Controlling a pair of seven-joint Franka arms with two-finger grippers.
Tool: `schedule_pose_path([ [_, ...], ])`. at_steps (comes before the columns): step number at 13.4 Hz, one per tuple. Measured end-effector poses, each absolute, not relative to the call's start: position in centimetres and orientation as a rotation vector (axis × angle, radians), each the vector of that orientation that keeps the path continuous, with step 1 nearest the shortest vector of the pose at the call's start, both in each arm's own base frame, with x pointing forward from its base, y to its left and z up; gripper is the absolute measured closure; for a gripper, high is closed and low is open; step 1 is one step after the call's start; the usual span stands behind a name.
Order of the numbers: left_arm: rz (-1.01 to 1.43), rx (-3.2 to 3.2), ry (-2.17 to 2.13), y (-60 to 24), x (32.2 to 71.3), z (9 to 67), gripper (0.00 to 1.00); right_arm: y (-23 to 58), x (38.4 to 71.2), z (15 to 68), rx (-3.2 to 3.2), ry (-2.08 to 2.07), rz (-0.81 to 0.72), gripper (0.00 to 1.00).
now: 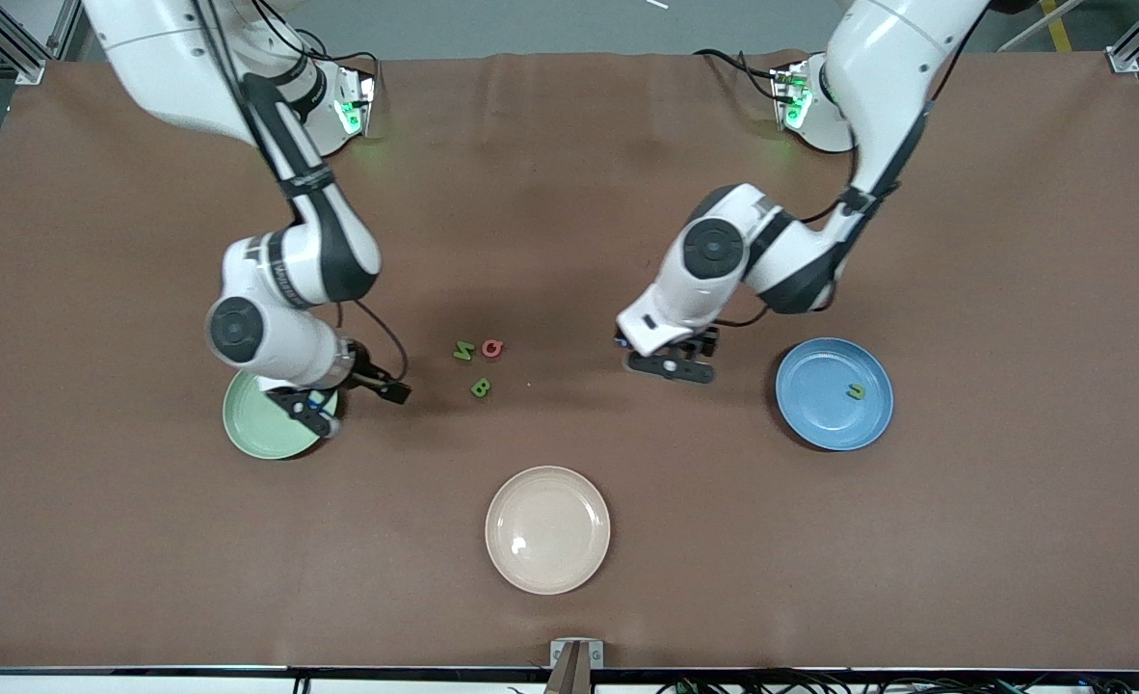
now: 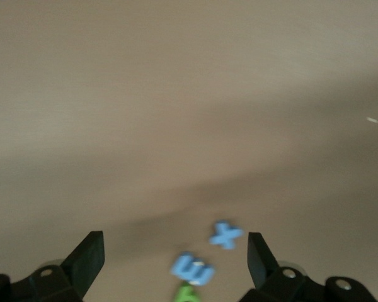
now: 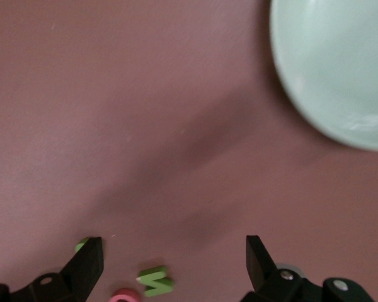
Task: Sort upper and lower case letters into plates
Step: 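Grasp the green N with the right gripper while the left gripper grasps the x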
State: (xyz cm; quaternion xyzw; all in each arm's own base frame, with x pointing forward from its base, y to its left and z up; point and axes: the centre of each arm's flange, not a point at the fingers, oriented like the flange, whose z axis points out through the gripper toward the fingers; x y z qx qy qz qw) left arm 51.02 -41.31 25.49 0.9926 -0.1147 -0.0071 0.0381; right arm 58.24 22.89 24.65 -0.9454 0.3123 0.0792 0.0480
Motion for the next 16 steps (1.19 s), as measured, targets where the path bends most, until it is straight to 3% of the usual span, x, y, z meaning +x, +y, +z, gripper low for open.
schedule_pose_path([
  [9,-0.086,3.088,-0.540,-44.5,47.9,19.3,0.02,29.4,54.3,20.6,-2.745,1.559,0.201,0.00],
  [16,-0.115,3.093,-0.562,-44.6,47.4,17.7,0.24,32.0,52.2,18.2,-2.692,1.660,0.165,0.08],
])
